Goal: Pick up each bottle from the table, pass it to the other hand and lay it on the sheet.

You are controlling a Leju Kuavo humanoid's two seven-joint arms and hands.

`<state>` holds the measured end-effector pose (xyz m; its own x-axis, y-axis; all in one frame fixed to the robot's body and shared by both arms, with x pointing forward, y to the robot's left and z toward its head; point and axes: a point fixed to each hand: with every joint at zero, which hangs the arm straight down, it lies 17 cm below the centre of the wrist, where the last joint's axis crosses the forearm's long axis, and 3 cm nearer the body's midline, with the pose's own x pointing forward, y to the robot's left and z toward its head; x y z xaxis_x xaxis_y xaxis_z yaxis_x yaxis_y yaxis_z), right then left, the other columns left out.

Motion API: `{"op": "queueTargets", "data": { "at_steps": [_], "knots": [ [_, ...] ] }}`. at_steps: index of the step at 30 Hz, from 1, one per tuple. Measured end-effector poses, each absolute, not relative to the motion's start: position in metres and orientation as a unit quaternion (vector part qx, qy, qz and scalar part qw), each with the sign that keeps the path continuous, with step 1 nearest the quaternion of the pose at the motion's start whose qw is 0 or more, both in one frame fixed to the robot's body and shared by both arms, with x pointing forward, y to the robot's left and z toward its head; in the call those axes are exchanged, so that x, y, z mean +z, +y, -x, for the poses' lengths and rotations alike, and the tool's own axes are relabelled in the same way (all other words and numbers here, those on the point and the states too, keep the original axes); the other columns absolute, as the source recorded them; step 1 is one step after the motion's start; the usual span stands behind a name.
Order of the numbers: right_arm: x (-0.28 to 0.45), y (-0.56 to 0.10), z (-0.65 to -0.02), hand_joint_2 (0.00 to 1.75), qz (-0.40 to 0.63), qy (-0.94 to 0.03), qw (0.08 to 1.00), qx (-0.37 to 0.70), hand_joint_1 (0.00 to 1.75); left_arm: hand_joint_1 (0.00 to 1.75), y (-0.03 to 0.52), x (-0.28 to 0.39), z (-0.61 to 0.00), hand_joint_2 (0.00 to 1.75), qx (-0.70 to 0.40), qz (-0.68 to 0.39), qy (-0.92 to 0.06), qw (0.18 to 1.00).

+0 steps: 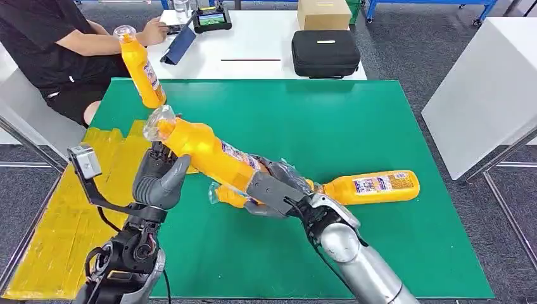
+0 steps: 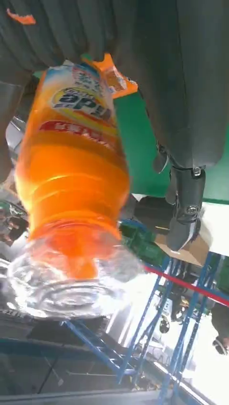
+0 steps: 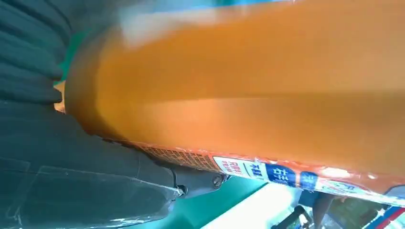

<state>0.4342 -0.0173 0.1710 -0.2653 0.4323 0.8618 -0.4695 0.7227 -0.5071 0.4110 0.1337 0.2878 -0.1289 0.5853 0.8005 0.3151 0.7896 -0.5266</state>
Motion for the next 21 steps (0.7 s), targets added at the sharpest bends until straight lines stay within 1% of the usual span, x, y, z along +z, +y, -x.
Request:
{"op": "queueTargets", "data": {
  "at_steps": [8,12,15,21],
  "knots": [
    [0.185,-0.005,-0.443,1.75,0.004,-0.708,0.596,0.378,1.75,0.0,0.106,0.292,-0.404,1.75,0.089,0.326,-0.73,0.594],
    [0.204,0.025,-0.437,1.75,-0.001,-0.708,0.584,0.398,1.75,0.0,0.091,0.289,-0.408,1.75,0.063,0.327,-0.725,0.603],
    [0.217,0.042,-0.432,1.75,-0.005,-0.711,0.575,0.405,1.75,0.0,0.089,0.283,-0.412,1.75,0.058,0.324,-0.723,0.607],
    [0.221,0.051,-0.429,1.75,-0.013,-0.709,0.575,0.408,1.75,0.0,0.092,0.28,-0.414,1.75,0.055,0.319,-0.724,0.609]
  ]
}}
